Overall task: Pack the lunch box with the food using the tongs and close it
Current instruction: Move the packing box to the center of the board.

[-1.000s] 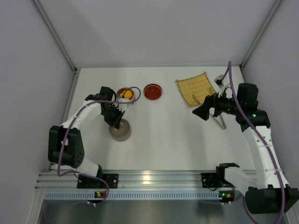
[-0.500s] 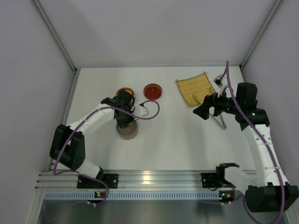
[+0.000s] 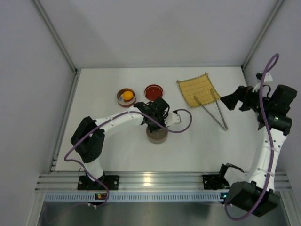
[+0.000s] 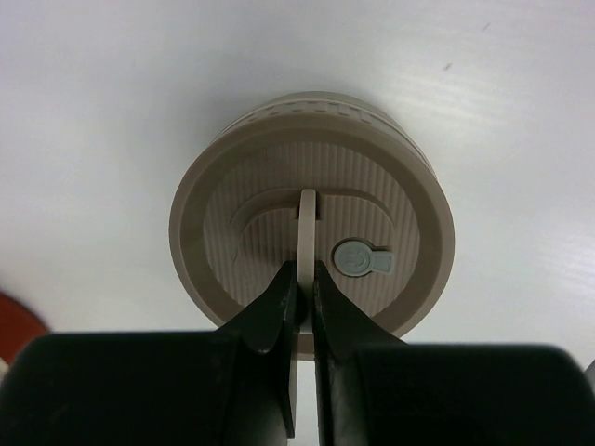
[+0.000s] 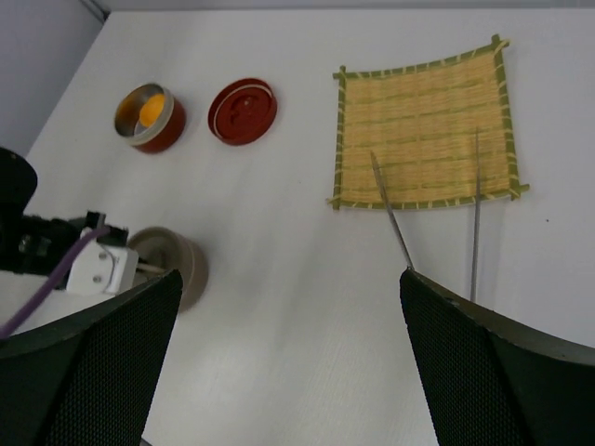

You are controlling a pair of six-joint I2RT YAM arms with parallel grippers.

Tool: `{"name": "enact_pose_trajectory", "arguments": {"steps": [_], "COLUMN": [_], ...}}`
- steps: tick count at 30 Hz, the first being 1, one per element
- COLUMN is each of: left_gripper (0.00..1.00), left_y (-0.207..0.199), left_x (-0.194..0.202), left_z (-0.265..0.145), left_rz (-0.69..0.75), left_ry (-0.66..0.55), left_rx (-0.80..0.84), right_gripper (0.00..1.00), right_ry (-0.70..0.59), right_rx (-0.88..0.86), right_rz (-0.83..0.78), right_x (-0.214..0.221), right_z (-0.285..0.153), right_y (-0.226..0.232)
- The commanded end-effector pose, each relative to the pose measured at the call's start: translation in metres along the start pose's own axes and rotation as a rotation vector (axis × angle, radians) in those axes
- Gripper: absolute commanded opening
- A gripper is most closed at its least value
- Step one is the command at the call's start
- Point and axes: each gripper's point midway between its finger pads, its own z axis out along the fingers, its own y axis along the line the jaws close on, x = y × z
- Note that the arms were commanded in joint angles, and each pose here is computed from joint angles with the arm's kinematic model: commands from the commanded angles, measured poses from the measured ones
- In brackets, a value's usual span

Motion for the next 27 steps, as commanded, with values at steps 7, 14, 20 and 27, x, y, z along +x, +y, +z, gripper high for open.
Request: {"name": "enact_pose_trajectory", "arguments": {"steps": [7,14,20,27], "left_gripper": [0.00,0.00,0.00,0.09], "left_y": [-0.082,-0.090,-0.101,-0.105], "left_x": [-0.033,-0.061,-0.077,-0.077], "left_z": [0.059,0.064,0.063,0.063], "left_rz": [0.071,0.080,0.071,0.052], "left_ry": [0.030,-0.015,-0.040,-0.028], "left_rx": [0.210,0.239,0.274,0.283], "right_gripper": [0.99,0.99,0.99,0.99], "right_ry": [-0.142,-0.140,-0.136,-0.128], "right_rx": [-0.055,-0.062,-0.070,-0.083], "right_rz": [0.123,0.122,0.131,0.132], "right_x": [-0.042,-0.041,-0.039,-0.036], "right_z": [-0.033,-0.035,-0.034,-0.035], "right_y": [-0.023,-0.023,-0.024,-0.021]}}
